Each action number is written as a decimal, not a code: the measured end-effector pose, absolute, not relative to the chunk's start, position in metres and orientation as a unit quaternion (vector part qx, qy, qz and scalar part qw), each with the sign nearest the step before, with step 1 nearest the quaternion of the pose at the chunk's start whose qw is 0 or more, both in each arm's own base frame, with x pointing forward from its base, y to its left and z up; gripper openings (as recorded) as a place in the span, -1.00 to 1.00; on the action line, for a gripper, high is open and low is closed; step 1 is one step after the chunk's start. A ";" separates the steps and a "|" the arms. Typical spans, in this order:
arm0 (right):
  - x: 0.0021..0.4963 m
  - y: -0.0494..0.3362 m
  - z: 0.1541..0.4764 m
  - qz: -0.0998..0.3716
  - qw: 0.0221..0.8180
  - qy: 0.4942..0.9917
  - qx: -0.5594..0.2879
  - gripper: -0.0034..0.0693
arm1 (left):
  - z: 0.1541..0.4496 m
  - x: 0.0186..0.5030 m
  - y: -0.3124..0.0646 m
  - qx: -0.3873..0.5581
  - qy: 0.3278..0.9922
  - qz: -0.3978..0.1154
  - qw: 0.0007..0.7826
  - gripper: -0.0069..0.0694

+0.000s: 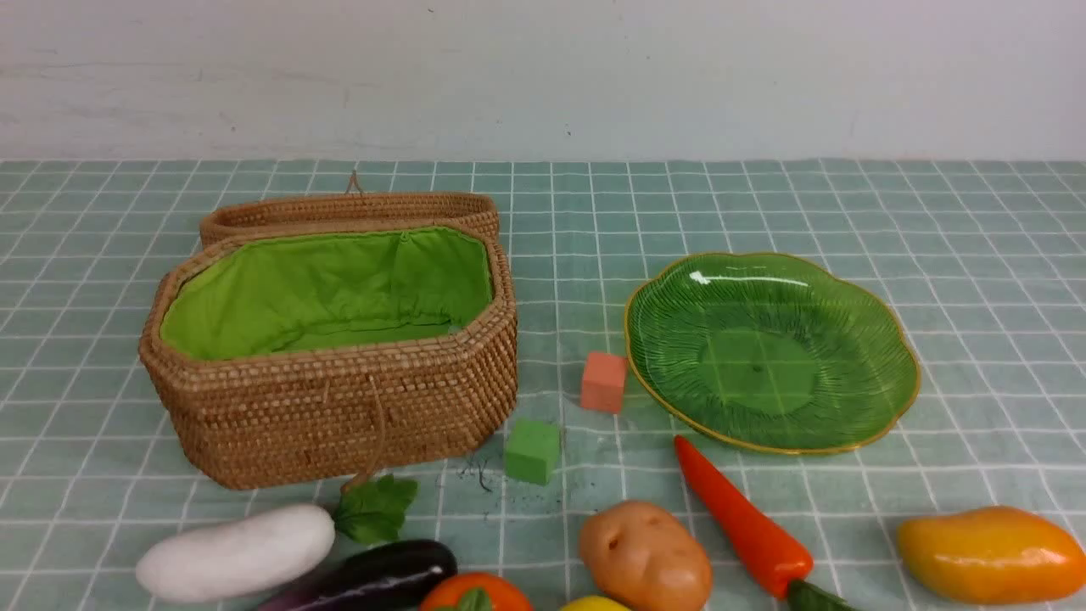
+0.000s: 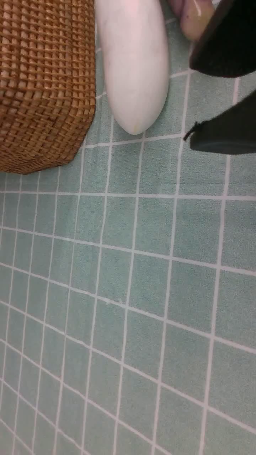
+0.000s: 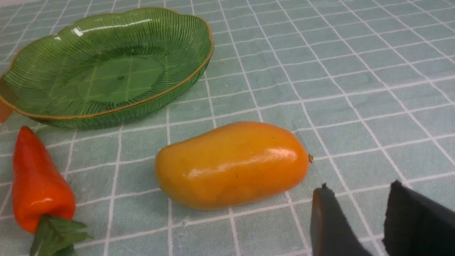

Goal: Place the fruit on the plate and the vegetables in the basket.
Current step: Take a daikon with your left arm and place it on the basket on the left, then use the left arm to grab an eggplant and put it into the left basket, then grab a tomato with your left arm and place it on the plate on the right.

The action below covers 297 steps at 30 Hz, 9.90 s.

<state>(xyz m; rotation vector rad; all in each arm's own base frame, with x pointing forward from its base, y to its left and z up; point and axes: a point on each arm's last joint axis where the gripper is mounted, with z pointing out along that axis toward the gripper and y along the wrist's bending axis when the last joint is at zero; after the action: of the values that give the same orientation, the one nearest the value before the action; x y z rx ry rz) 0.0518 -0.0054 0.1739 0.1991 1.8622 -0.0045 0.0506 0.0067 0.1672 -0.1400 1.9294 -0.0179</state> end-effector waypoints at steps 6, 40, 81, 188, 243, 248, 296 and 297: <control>0.052 -0.005 0.174 -0.002 0.593 0.801 0.086 -0.24 | 0.167 0.051 0.007 -0.060 0.821 -0.008 0.568 -0.19; 0.052 -0.005 0.174 -0.002 0.593 0.801 0.085 -0.24 | 0.174 0.053 0.011 0.011 0.794 0.071 0.604 -0.19; 0.052 -0.005 0.174 -0.002 0.593 0.801 0.085 -0.24 | 0.358 0.078 0.041 -0.393 0.755 0.027 0.524 -0.19; 0.052 -0.005 0.174 -0.002 0.593 0.801 0.085 -0.24 | 0.361 0.288 -0.037 -0.052 0.968 -0.147 0.198 0.58; 0.052 -0.005 0.174 -0.002 0.593 0.801 0.086 -0.24 | 0.356 0.276 -0.108 0.343 0.777 0.240 0.469 0.01; 0.052 -0.005 0.174 -0.002 0.593 0.801 0.086 -0.24 | 0.323 0.311 -0.126 0.384 0.744 0.284 0.467 0.01; 0.052 -0.005 0.174 -0.002 0.593 0.801 0.086 -0.24 | 0.203 0.217 -0.211 0.191 0.970 -0.079 0.127 0.87; 0.052 -0.005 0.174 -0.002 0.593 0.801 0.086 -0.24 | 0.198 0.222 -0.215 0.191 0.970 -0.079 0.131 0.87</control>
<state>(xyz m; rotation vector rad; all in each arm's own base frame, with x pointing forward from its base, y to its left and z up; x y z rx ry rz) 0.0518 -0.0055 0.1739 0.1989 1.8623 -0.0054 0.2216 -0.2149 0.1984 0.5546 2.8156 -0.2308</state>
